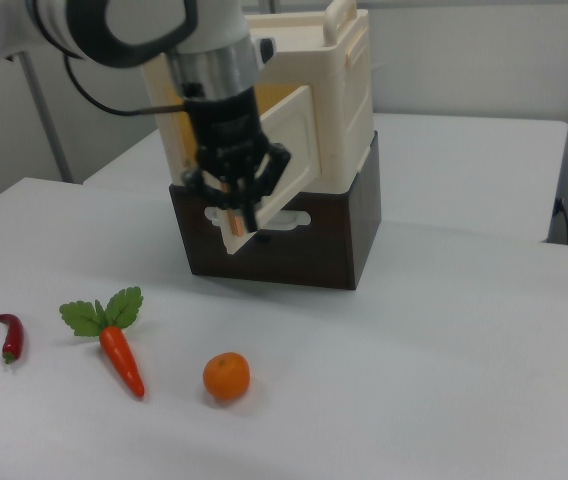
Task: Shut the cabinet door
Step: 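Push the cabinet door with the gripper, swinging it toward the cabinet front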
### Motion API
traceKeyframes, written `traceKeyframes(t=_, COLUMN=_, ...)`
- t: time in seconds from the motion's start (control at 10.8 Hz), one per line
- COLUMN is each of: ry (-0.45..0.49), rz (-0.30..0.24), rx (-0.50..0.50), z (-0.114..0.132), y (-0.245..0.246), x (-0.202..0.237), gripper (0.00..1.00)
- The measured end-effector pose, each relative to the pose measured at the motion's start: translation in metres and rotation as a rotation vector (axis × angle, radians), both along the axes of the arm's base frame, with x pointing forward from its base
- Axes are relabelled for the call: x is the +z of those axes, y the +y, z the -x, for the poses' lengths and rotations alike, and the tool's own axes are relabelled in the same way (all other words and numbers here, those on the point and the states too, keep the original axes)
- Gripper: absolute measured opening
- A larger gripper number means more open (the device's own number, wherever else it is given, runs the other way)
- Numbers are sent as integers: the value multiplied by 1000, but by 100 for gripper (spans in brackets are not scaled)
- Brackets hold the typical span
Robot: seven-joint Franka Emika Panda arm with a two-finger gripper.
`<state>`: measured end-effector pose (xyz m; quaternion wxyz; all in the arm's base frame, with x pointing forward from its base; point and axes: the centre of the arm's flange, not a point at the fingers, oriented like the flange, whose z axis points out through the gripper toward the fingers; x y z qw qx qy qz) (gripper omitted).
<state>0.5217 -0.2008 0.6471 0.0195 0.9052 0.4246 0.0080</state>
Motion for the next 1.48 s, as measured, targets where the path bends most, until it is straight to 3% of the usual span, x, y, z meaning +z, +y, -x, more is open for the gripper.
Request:
traceKeyframes(t=0.28, ry=-151, rz=77, rx=208, z=-45, y=-10, x=-20, gripper=1)
traceKeyframes(t=0.46, ry=-221, rz=73, rx=267, z=-60, y=-11, x=-25, gripper=1)
traceKeyframes(t=0.92, ry=-251, rz=55, rx=360, z=-74, y=38, x=-17, gripper=1)
traceKeyframes(t=1.48, ry=-251, rz=-7, rx=206, z=-92, y=112, x=-23, gripper=1)
